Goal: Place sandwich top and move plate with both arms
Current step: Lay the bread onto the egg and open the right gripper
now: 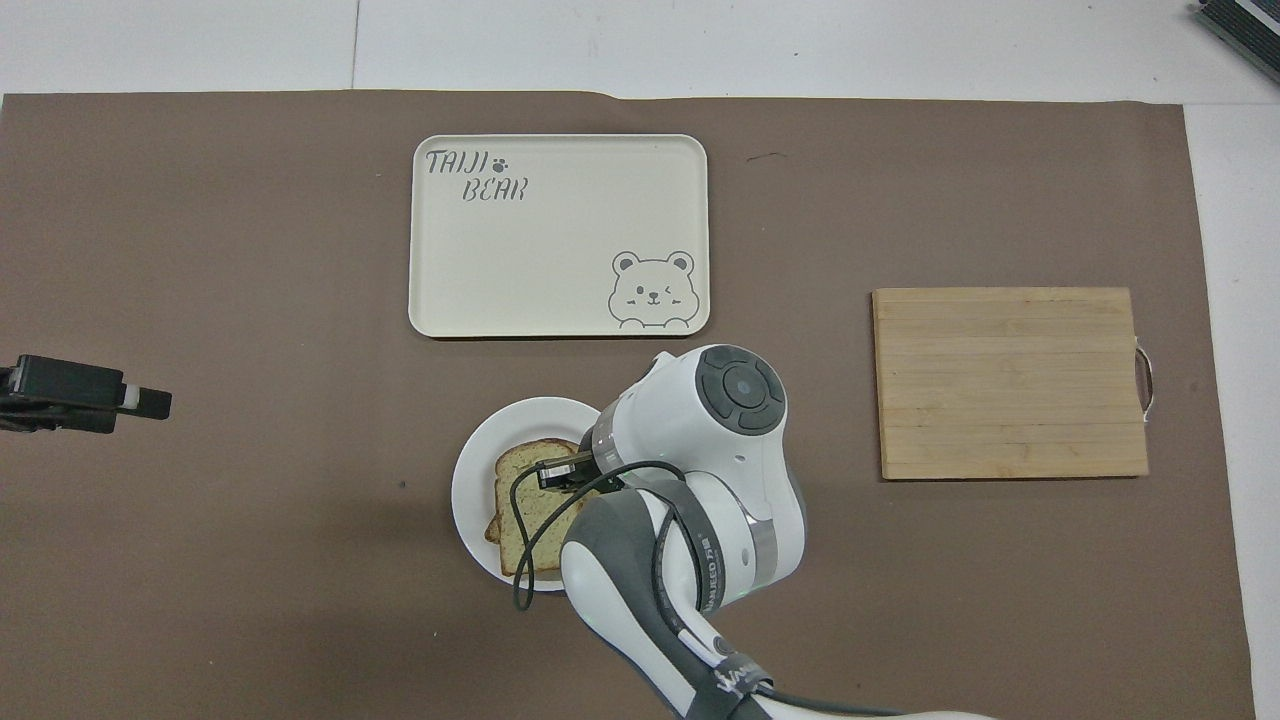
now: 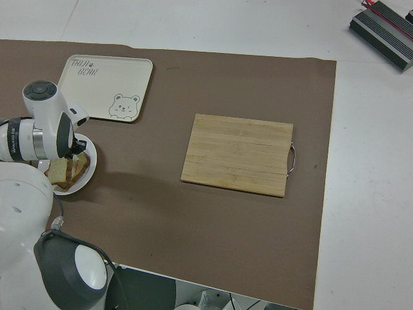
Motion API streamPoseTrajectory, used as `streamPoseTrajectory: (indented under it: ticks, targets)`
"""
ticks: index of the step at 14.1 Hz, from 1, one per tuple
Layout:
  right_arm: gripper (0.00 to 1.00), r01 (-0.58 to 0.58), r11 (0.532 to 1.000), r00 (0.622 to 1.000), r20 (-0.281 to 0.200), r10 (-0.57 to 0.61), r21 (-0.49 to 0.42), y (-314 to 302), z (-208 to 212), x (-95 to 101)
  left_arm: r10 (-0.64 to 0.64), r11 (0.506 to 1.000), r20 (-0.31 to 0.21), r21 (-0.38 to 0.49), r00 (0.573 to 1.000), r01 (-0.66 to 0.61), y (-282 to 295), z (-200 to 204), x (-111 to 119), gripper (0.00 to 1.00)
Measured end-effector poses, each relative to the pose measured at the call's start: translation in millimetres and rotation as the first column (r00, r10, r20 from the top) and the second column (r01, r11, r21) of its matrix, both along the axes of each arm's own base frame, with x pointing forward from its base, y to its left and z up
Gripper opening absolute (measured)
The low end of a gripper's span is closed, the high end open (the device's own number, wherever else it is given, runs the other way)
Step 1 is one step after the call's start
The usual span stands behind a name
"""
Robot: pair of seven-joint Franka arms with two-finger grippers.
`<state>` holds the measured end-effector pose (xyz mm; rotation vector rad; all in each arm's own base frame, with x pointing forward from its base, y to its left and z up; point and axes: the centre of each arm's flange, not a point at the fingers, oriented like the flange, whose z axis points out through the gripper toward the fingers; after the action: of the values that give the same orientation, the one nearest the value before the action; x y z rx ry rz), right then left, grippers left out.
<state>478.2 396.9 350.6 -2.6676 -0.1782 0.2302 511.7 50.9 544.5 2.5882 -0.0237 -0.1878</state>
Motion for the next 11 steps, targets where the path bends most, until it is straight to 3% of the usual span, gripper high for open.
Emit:
streamPoseTrajectory:
  ticks: [5, 11]
  targets:
    - [0.12, 0.077, 0.997, 0.996, -0.042, -0.076, 0.027, -9, -5, 8.7, -0.017, 1.000, 0.020, 0.016, 1.000, 0.017, 4, -21, 2, 1.00]
    - [0.13, 0.115, 0.993, 0.993, -0.040, -0.115, 0.008, -10, -25, 13.1, -0.036, 0.999, 0.013, 0.018, 0.999, 0.036, -2, -76, 4, 1.00]
